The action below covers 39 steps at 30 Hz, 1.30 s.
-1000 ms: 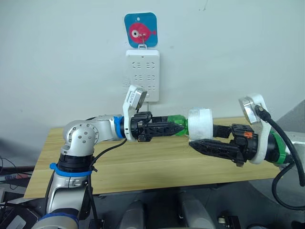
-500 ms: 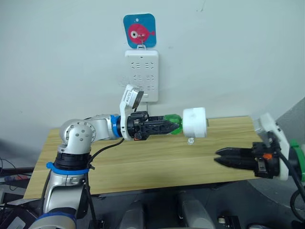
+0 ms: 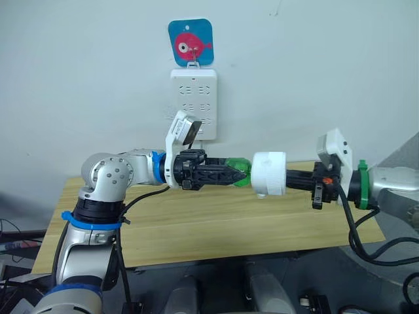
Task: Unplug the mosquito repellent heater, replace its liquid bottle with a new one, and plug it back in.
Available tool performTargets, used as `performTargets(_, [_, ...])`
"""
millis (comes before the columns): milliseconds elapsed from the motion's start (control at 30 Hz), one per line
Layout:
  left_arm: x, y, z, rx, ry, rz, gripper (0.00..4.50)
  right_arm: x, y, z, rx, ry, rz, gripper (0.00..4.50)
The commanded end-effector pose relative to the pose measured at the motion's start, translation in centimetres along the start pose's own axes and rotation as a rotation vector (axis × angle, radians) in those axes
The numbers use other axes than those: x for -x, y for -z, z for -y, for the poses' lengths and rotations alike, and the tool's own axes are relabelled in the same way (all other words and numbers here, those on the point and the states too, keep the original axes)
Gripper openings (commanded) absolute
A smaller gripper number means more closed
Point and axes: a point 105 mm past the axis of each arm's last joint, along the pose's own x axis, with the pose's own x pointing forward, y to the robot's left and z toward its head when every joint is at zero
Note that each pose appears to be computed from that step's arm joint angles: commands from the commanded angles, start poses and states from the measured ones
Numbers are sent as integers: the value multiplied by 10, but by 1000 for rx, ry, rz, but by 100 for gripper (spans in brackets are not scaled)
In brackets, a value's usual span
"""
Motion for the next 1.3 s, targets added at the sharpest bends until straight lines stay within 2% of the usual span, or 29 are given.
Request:
performTargets(33, [0, -9, 3, -52, -9, 27, 243, -1, -16, -21, 10, -77, 56, 0])
performTargets(233, [-2, -9, -6, -84, -61, 42, 243, 1, -30, -38, -98, -121, 151, 0])
performTargets(467, [-2, -8, -20, -154, -128, 36, 243, 5, -41, -48, -176, -139, 189, 0])
performTargets(667, [-2, 2, -19, -209, -120, -29, 243, 4, -56, -34, -194, -67, 244, 0])
performTargets(967, [1, 17, -11, -245, -59, -123, 243, 3, -64, -15, -181, -15, 231, 0])
performTargets(1300, [2, 15, 3, -194, 19, -126, 243, 4, -43, -1, -166, 3, 137, 0])
